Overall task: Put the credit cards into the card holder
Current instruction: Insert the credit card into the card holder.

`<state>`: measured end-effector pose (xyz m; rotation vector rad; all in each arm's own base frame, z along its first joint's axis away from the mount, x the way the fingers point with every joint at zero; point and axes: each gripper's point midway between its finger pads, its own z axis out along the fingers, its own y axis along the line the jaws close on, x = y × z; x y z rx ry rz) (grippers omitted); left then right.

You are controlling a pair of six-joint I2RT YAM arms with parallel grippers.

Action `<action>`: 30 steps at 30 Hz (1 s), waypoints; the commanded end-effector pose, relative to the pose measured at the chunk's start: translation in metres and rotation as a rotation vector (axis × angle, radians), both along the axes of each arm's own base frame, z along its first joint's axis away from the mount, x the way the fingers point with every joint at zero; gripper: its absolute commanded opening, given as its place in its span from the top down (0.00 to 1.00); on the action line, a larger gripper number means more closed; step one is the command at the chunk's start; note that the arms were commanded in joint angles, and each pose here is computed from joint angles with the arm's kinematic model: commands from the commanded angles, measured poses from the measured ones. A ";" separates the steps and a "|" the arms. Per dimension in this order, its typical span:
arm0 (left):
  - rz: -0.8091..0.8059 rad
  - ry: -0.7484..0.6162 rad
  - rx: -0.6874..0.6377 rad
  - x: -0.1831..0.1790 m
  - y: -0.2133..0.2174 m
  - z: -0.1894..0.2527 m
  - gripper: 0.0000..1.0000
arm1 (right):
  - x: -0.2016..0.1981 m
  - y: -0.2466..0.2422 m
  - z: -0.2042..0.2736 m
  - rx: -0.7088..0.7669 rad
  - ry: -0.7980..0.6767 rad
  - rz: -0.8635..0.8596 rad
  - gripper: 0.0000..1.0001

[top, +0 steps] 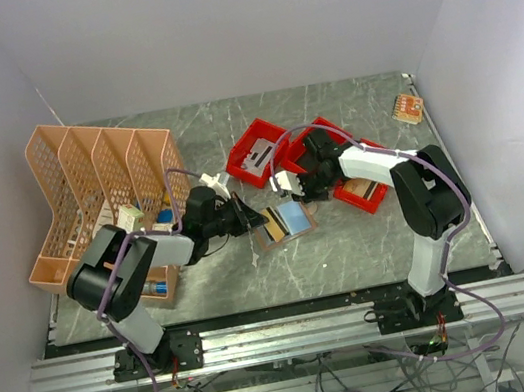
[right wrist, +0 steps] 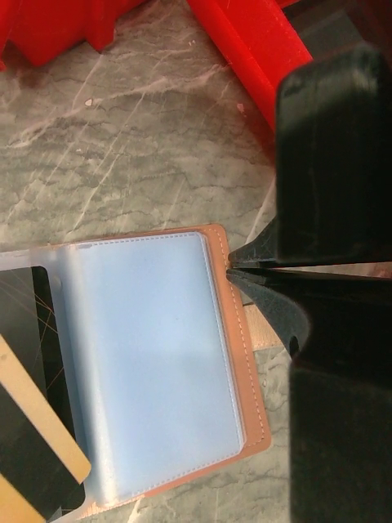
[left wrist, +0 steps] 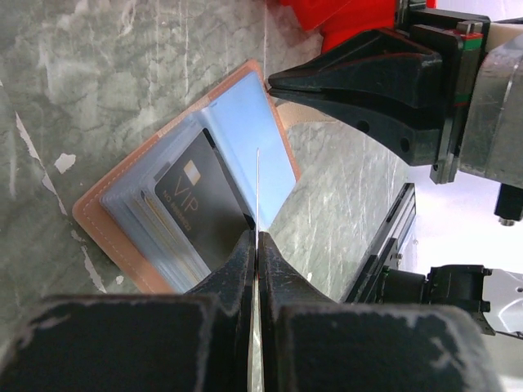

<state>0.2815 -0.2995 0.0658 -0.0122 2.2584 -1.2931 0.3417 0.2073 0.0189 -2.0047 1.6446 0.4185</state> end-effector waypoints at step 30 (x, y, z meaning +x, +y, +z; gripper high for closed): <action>0.075 0.088 0.083 0.010 0.009 -0.027 0.93 | -0.010 0.009 -0.008 0.018 0.042 0.016 0.96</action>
